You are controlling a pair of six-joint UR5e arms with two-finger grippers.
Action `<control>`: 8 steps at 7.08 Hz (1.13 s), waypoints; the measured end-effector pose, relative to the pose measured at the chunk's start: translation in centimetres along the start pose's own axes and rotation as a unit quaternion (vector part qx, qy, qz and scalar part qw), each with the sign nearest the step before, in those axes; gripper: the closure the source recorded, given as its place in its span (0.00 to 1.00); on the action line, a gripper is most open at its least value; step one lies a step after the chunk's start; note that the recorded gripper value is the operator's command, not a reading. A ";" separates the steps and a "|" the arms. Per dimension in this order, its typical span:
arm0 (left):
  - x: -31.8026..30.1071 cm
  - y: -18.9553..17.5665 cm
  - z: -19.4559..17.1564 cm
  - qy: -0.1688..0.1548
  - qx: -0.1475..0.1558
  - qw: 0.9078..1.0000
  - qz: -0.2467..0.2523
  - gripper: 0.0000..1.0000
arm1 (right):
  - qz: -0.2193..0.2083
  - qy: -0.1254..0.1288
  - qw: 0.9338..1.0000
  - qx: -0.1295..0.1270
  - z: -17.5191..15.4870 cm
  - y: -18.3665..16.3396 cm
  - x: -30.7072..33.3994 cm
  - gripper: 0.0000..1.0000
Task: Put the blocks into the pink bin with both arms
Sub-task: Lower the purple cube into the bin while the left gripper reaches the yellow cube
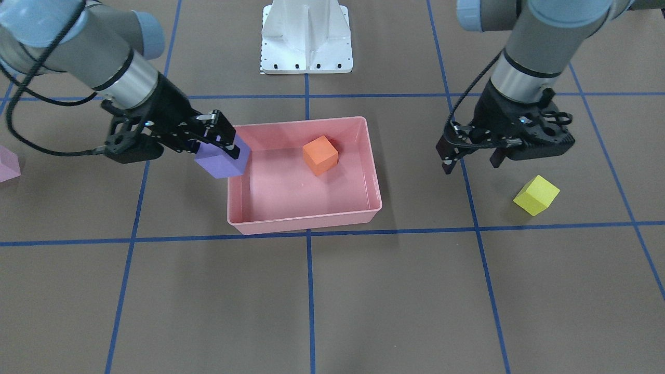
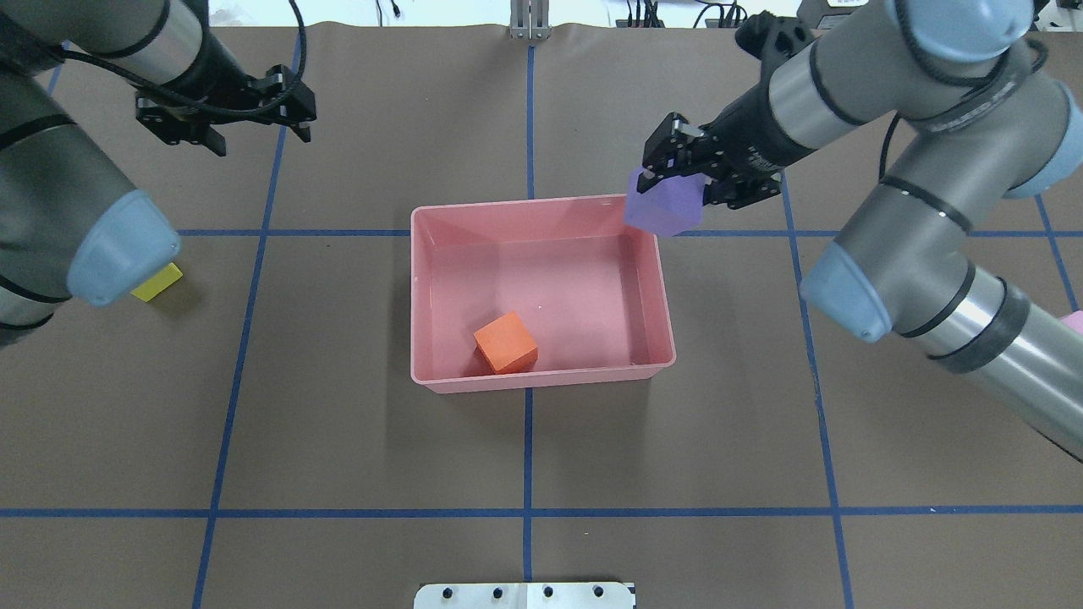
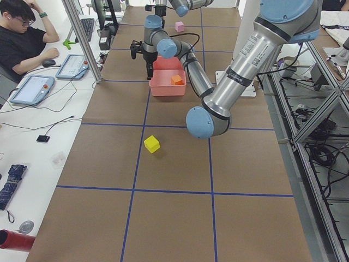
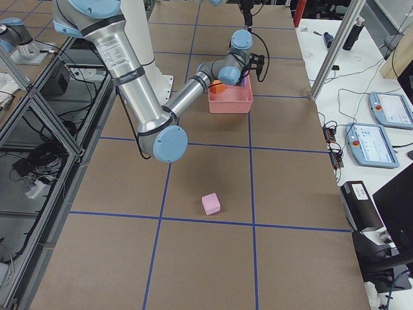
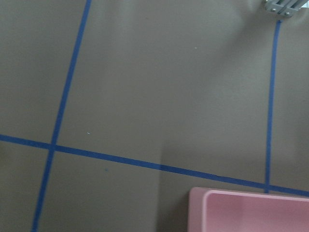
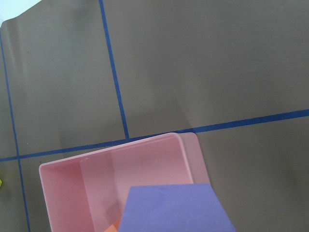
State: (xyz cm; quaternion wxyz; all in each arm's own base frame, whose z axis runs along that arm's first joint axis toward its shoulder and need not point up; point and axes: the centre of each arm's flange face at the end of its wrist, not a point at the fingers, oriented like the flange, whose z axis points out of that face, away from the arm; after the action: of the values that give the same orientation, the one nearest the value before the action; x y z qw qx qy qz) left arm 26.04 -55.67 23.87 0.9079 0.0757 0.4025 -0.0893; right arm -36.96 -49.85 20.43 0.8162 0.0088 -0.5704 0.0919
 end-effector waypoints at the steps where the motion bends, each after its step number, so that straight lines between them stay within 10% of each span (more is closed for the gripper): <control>1: -4.5 -1.3 0.2 -0.020 0.002 1.000 0.022 0.00 | -0.013 0.004 1.000 0.010 2.7 2.5 -1.7 1.00; 5: -17.4 -0.2 3.9 -0.078 -0.017 0.997 -0.006 0.00 | -0.039 0.019 0.998 0.052 7.9 5.6 -4.2 0.95; 6: -19.8 0.5 4.9 -0.085 -0.010 0.996 -0.030 0.00 | -0.039 0.025 0.997 0.063 8.4 5.3 -4.0 0.06; 8: -21.9 0.6 6.8 -0.090 0.019 0.991 -0.100 0.00 | -0.037 0.031 0.996 0.070 9.0 4.9 -3.7 0.00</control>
State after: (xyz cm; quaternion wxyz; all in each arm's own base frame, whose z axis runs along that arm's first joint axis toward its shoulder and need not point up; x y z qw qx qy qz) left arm 16.56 -54.31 44.73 0.9255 0.0437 0.3228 -0.1933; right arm -47.36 -46.63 19.73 0.8339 0.0841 -0.5359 0.1017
